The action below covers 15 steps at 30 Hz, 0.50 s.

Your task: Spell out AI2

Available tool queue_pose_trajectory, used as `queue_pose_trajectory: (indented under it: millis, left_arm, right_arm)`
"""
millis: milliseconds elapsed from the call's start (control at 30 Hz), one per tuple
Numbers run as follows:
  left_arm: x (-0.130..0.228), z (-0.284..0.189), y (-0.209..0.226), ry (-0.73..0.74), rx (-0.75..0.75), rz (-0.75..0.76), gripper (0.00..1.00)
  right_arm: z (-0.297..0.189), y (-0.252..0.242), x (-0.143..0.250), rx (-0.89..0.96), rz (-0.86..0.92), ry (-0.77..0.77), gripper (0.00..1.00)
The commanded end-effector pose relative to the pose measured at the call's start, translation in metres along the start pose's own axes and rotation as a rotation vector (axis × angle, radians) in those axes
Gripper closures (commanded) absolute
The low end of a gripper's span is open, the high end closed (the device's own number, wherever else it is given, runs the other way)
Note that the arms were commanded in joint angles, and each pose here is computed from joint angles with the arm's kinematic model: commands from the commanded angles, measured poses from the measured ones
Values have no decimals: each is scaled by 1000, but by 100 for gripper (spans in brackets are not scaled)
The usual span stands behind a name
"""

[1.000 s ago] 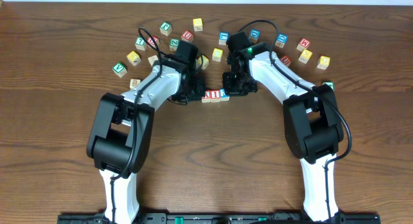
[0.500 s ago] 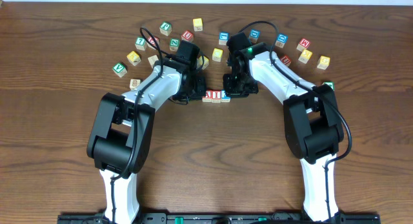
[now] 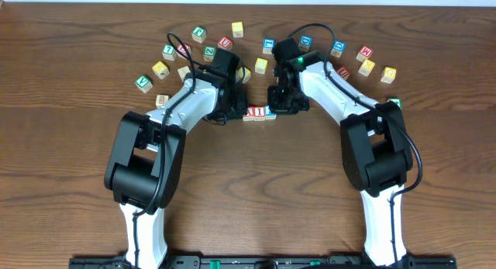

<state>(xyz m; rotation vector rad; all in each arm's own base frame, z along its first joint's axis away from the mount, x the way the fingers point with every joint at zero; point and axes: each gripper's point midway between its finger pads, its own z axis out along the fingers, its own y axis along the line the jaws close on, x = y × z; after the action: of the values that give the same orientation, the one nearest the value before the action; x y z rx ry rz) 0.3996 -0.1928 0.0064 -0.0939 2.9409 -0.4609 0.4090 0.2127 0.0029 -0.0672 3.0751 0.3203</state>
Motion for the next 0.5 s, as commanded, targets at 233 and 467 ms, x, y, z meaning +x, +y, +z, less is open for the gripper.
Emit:
queue_pose_trajectory:
  millis: [233,467]
  left_arm:
    - [-8,3,-10,-29,32,7,80]
    - [-9,3,-10,-32,33,8,80]
  right_arm:
    - [-6,15,0,-31,25,-21,91]
    - [-6,14,0,-31,25,-22,91]
